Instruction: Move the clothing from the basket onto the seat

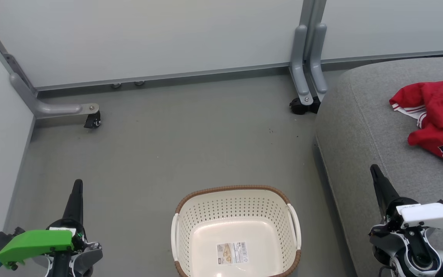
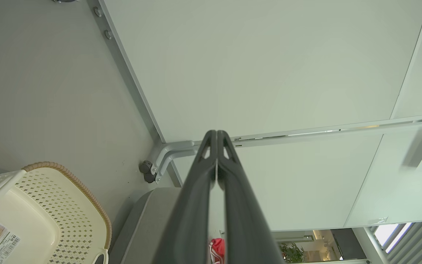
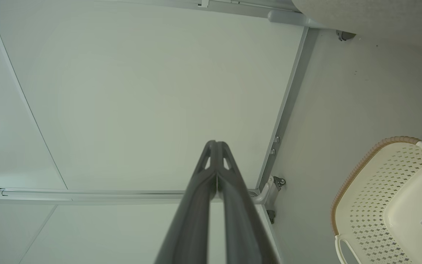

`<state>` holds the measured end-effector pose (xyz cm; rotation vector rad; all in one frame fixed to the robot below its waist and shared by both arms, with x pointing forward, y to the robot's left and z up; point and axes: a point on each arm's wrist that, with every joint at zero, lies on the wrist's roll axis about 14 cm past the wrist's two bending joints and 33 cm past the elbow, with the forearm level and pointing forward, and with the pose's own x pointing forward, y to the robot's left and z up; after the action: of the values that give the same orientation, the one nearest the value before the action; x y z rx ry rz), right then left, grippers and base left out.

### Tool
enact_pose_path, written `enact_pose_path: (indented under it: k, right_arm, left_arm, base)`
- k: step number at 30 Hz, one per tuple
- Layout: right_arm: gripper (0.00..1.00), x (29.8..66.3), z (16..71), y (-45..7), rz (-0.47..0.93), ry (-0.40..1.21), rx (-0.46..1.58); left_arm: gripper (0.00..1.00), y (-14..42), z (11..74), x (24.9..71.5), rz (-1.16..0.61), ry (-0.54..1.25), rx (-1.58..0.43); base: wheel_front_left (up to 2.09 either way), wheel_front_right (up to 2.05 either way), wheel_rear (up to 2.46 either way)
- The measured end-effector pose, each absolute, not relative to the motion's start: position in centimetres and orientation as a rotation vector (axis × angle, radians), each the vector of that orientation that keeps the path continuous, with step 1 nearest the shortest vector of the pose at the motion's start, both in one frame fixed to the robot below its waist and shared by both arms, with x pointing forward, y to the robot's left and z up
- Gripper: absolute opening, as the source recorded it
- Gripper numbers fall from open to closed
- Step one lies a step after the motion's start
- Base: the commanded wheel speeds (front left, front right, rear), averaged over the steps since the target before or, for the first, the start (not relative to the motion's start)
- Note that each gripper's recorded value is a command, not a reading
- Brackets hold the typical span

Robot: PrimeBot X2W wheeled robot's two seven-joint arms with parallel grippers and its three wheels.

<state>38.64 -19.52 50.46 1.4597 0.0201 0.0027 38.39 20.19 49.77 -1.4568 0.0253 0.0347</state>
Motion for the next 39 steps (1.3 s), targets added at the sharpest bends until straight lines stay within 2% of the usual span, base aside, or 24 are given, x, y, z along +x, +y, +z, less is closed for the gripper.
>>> enact_pose_path:
  k: [16, 39]
  right_arm:
    - [0.00, 38.73, 50.39, -20.01, -0.010, 0.007, 1.568]
    - [0.00, 38.80, 50.50, -20.00, -0.007, 0.006, 1.575]
  left_arm:
    - [0.00, 20.01, 50.35, 38.74, 0.011, 0.011, -1.571]
    - [0.00, 19.98, 50.38, 38.76, 0.010, 0.010, -1.575]
  base:
    - [0.00, 0.00, 0.00]
    - [0.00, 0.00, 0.00]
